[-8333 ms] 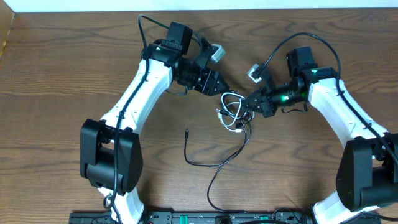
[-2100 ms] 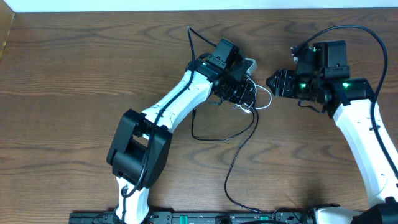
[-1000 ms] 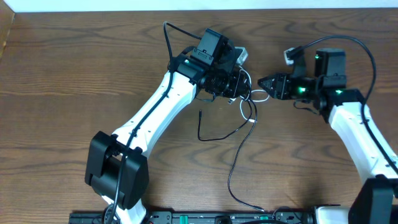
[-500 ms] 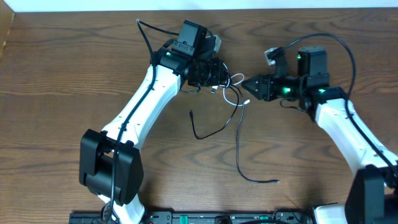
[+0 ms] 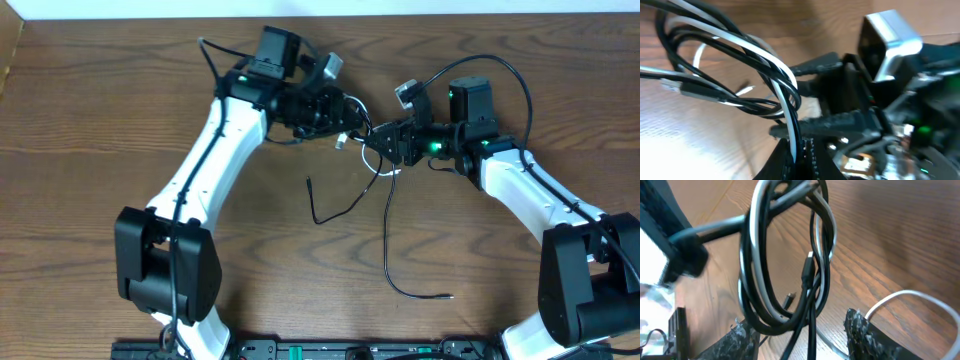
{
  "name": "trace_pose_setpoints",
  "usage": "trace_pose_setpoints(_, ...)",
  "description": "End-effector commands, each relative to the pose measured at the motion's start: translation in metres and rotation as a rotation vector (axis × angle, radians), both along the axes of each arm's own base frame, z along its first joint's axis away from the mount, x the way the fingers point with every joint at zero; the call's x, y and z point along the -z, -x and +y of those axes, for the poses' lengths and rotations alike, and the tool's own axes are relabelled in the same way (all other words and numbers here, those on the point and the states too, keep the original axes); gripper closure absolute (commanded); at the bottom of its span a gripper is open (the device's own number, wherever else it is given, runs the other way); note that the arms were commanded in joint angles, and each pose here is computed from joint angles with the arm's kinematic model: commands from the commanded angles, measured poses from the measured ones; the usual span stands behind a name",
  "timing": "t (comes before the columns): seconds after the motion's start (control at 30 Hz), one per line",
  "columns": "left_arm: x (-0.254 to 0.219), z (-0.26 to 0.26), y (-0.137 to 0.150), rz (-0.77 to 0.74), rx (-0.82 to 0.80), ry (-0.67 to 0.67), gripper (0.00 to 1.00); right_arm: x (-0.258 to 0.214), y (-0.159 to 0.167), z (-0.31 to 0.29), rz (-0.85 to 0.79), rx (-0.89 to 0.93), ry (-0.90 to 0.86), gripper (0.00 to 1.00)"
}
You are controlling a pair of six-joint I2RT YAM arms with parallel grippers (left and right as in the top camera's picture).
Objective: Untangle cables
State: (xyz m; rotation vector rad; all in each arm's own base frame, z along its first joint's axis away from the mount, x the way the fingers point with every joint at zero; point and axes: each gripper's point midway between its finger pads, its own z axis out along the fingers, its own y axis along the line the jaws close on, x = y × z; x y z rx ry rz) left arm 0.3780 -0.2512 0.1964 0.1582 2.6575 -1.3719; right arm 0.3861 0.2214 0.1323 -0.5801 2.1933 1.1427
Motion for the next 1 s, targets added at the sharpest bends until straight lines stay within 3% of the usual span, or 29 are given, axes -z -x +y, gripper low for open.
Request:
trace_pose_setpoints(0.0, -0.042, -0.003, 0.014, 0.014, 0.058, 0.166, 0.93, -0.005, 0.005, 0.006, -0.02, -0.055, -0.037, 0.51)
trace_pose_setpoints(0.33, -0.049, -0.003, 0.017, 0.07, 0.052, 0.215, 0.93, -0.027, 0.01, 0.021, -0.093, -0.138, -0.122, 0.56)
trace_pose_setpoints(0.37, -0.05, -0.003, 0.017, 0.084, 0.049, 0.221, 0.93, -0.029, 0.009, 0.022, -0.095, -0.136, -0.128, 0.62)
trace_pose_setpoints(0.47, -0.051, -0.003, 0.017, 0.084, 0.049, 0.227, 0.93, -0.029, 0.009, 0.022, -0.07, -0.123, -0.135, 0.96)
trace_pose_setpoints(0.5, -0.052, -0.003, 0.015, 0.071, 0.049, 0.228, 0.92, -0.028, 0.008, 0.021, -0.055, -0.113, -0.136, 0.99)
trace_pose_setpoints(0.67, -0.031, 0.007, -0.009, -0.033, -0.04, 0.08, 0.93, -0.025, 0.01, 0.02, 0.009, -0.092, -0.145, 0.99)
trace_pose_setpoints(0.97, 0.011, 0.025, -0.019, -0.109, -0.11, -0.188, 0.93, -0.029, 0.022, 0.027, 0.071, -0.098, -0.153, 0.99)
